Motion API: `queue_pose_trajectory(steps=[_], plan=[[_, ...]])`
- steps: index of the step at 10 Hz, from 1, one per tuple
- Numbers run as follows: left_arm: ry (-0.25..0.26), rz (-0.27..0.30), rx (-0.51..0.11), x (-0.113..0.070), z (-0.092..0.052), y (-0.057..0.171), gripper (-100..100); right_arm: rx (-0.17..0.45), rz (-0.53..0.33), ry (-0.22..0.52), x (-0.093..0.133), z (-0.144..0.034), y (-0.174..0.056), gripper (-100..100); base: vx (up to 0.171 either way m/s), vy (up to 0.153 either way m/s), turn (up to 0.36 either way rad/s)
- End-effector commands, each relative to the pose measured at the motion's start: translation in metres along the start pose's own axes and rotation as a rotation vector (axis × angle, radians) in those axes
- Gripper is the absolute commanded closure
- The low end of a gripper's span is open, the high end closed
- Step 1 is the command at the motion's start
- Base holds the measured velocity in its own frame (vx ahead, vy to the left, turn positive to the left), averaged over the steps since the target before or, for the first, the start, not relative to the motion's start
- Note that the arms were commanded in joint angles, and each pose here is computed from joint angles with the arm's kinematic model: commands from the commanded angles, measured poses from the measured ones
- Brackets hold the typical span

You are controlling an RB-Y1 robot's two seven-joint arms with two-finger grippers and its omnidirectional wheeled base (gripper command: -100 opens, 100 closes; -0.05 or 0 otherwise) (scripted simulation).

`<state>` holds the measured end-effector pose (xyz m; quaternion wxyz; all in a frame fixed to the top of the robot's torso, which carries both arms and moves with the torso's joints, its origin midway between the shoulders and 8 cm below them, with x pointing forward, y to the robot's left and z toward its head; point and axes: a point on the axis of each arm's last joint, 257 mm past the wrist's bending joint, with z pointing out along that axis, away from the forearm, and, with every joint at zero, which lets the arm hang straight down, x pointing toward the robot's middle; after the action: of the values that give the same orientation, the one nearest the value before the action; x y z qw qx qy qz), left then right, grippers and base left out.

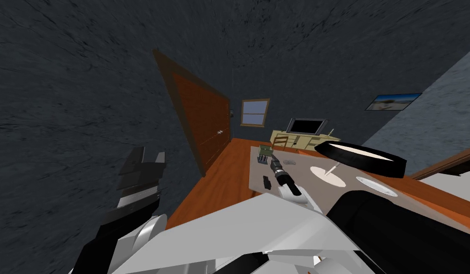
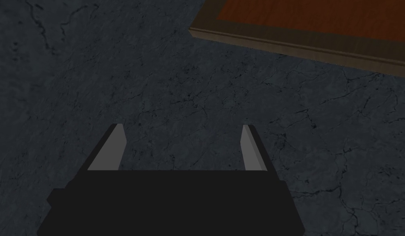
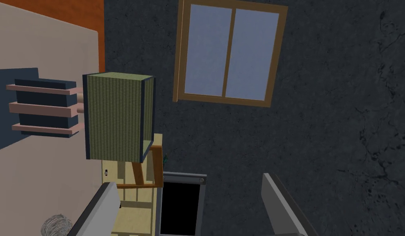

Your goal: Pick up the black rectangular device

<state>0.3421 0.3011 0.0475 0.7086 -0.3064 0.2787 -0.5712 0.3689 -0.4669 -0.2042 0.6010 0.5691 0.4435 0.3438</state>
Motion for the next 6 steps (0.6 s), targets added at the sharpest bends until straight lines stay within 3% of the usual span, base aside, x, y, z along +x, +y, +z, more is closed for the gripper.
queue_pose_trajectory(steps=[1, 2, 3, 6], plan=[[0.0, 0.0, 0.0, 0.0, 0.0, 0.0, 0, 0.057, 0.018, -0.024, -0.011, 0.0, -0.017, -100, 0.109, 0.098, -0.001], [0.0, 0.0, 0.0, 0.0, 0.0, 0.0, 0, 0.063, 0.018, -0.025, -0.011, 0.0, -0.018, -100, 0.065, 0.036, -0.004], [0.0, 0.0, 0.0, 0.0, 0.0, 0.0, 0, 0.125, 0.05, -0.063, -0.03, -0.002, -0.042, -100, 0.117, 0.067, 0.024], [0.0, 0.0, 0.0, 0.0, 0.0, 0.0, 0, 0.227, 0.087, -0.115, -0.051, -0.007, -0.076, -100, 0.122, 0.076, 0.004]])
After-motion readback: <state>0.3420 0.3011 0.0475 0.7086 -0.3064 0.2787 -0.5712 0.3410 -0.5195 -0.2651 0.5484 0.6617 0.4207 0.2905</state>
